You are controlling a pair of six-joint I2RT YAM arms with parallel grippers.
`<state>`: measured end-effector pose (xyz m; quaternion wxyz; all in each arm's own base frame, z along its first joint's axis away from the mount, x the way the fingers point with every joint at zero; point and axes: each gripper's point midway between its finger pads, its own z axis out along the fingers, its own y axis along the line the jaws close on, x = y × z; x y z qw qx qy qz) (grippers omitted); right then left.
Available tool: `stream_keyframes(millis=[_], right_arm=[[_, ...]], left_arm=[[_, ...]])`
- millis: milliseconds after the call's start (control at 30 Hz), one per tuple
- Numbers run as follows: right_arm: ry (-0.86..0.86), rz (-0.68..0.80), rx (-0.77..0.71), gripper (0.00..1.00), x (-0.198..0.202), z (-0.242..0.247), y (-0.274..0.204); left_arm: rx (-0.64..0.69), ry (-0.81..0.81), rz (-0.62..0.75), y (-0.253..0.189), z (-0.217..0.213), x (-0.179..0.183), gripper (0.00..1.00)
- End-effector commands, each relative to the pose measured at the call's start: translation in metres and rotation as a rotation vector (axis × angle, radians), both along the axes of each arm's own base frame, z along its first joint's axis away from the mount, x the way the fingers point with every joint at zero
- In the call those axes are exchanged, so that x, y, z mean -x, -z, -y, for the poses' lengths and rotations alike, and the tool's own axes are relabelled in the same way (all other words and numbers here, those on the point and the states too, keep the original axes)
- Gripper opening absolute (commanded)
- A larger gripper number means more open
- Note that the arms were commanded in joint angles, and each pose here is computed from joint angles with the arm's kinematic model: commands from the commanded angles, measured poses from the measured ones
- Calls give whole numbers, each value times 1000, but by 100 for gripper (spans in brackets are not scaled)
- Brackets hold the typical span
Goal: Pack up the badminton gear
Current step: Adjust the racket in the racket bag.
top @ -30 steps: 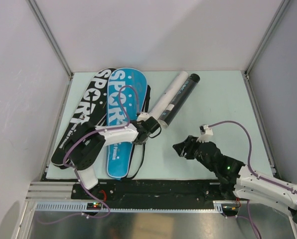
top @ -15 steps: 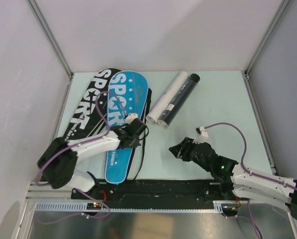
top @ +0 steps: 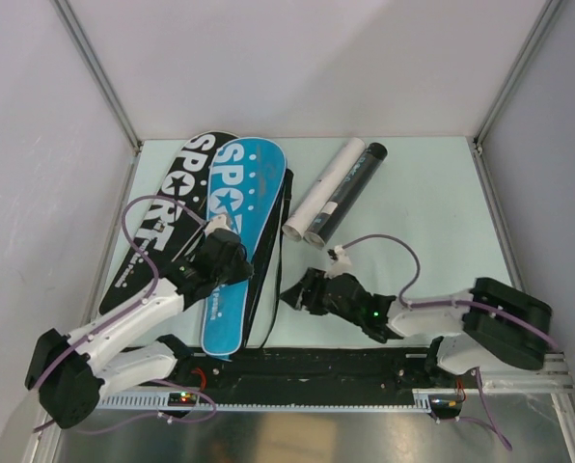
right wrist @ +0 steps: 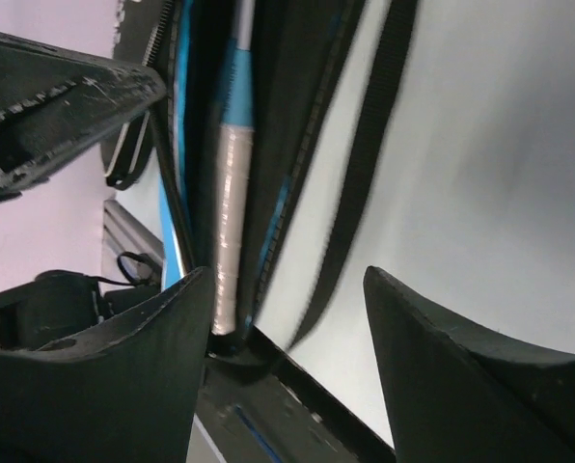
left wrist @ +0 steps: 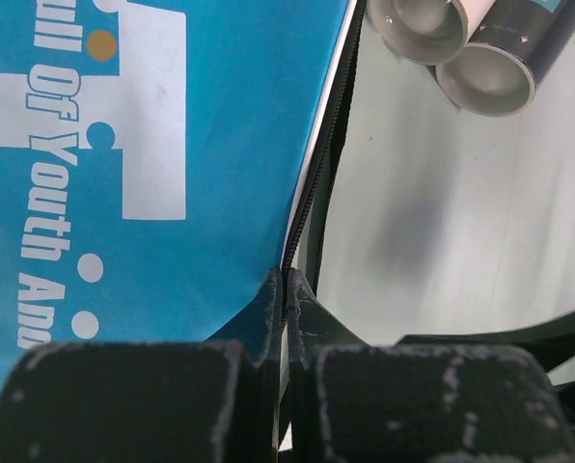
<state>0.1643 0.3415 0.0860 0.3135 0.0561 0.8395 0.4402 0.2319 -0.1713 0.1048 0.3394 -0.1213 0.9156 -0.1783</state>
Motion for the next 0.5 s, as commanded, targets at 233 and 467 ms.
stream_keyframes(millis=[233, 467], right_arm=[[-72, 40, -172, 95, -3, -87, -30], [-78, -8, -120, 99, -1, -93, -11]], left_arm=[[139, -34, 76, -37, -5, -4, 0], [174, -78, 143, -58, -19, -11, 0]])
